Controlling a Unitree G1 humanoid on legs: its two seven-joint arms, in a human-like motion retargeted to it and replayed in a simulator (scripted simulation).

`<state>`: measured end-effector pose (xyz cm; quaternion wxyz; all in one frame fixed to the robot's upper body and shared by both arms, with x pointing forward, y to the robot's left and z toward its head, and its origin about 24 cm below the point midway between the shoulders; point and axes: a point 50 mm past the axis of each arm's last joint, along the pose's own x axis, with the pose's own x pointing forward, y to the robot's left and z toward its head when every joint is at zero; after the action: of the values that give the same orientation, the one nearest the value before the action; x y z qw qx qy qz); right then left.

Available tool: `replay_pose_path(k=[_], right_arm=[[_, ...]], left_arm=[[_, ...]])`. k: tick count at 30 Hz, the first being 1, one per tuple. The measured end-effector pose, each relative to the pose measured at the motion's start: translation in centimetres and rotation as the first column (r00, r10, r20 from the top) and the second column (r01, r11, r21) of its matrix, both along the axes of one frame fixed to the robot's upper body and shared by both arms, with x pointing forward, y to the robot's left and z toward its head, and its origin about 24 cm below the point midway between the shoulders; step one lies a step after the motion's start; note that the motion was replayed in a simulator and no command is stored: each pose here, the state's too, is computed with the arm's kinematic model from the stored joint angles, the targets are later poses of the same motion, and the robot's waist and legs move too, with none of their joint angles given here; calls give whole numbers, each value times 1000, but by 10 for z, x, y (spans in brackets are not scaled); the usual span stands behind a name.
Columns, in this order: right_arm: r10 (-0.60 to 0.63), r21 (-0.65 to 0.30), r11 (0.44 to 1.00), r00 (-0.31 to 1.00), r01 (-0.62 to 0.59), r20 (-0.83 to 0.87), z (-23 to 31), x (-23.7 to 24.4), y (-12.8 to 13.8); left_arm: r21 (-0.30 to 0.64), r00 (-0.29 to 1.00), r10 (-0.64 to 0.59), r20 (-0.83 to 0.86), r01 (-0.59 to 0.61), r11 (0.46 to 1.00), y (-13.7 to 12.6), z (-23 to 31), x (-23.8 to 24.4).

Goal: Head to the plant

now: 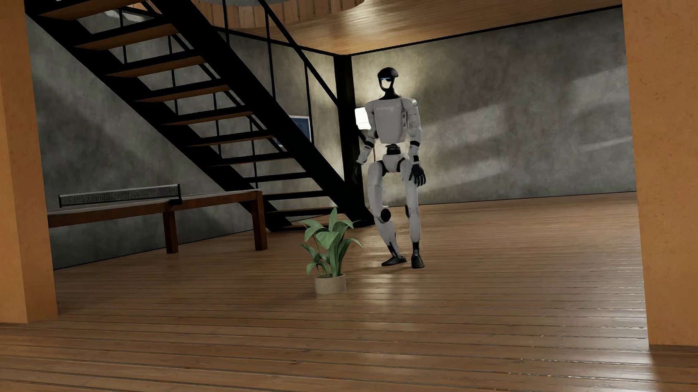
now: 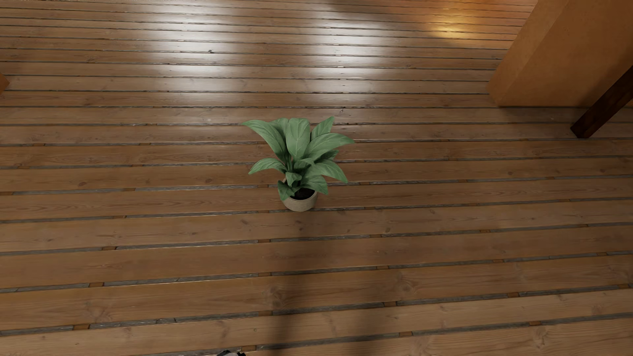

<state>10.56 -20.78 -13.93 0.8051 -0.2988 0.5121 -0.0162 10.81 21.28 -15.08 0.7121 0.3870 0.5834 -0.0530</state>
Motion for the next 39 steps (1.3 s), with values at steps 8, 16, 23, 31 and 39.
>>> replay_pose_path(k=[8, 16, 23, 31, 39], right_arm=[[-58, 18, 998, 964, 65, -260, -20, -63, -6], [-70, 63, 995, 981, 83, -183, -18, -20, 9], [-39, 67, 997, 999, 37, 25, -2, 18, 15], [-86, 27, 995, 985, 91, -149, -14, -19, -2], [-158, 33, 986, 975, 165, -159, -15, -32, -2]], left_arm=[[-114, 942, -106, -319, 73, 991, -8, -16, -97], [-99, 919, -377, -116, 366, 925, -25, -3, -15], [81, 845, -481, 234, 476, 876, -28, 45, 87], [-36, 890, -421, 172, 433, 901, -42, 29, 72], [-67, 932, -323, -167, 316, 946, -13, -7, -19]])
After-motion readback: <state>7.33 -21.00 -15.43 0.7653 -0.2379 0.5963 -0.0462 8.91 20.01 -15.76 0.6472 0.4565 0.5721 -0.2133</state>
